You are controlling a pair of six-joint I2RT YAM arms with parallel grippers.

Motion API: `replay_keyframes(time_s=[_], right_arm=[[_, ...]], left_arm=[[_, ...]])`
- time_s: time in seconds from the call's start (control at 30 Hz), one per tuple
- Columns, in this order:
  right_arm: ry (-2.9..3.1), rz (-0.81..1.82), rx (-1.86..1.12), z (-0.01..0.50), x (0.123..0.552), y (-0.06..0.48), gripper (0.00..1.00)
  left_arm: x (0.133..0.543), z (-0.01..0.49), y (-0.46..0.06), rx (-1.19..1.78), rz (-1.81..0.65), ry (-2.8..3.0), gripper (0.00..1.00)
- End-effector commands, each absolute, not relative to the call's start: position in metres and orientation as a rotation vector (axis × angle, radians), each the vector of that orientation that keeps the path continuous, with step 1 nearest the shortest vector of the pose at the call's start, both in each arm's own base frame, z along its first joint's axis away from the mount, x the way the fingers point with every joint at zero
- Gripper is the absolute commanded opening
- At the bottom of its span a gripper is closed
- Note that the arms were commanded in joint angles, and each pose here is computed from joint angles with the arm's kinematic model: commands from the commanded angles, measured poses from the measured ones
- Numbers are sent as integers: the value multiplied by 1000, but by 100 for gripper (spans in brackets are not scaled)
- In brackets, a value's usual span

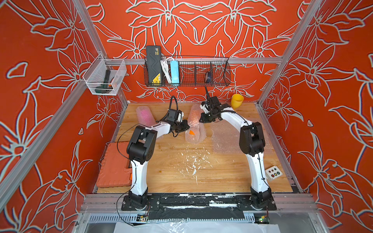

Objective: Unpack wine glasses from bubble wrap
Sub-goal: Unwrap the bubble wrap at the center of the board.

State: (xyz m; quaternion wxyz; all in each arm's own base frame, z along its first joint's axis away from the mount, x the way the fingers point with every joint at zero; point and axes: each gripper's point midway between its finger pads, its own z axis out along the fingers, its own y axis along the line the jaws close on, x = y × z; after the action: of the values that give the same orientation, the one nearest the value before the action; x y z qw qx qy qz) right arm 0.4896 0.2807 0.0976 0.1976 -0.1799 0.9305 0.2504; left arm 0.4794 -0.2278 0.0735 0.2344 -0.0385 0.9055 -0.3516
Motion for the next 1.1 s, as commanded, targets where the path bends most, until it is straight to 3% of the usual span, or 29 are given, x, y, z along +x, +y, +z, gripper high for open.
replay_keyframes(time_s=[0.0, 0.13, 0.37, 0.9, 1.07], right_arm=[[2612, 678, -498, 101, 488, 274, 17], [2632, 671, -485, 93, 489, 273, 15], [2636, 630, -477, 92, 491, 268, 0], [2641, 618, -381, 89, 496, 241, 0], [2632, 627, -373, 92, 497, 240, 0]], left_arm=[[477, 84, -222, -94, -943, 2475, 3], [476, 87, -222, -93, -946, 2471, 3], [478, 93, -217, -98, -939, 2458, 3], [479, 94, -181, -184, -916, 2438, 3], [475, 92, -180, -188, -916, 2442, 7]])
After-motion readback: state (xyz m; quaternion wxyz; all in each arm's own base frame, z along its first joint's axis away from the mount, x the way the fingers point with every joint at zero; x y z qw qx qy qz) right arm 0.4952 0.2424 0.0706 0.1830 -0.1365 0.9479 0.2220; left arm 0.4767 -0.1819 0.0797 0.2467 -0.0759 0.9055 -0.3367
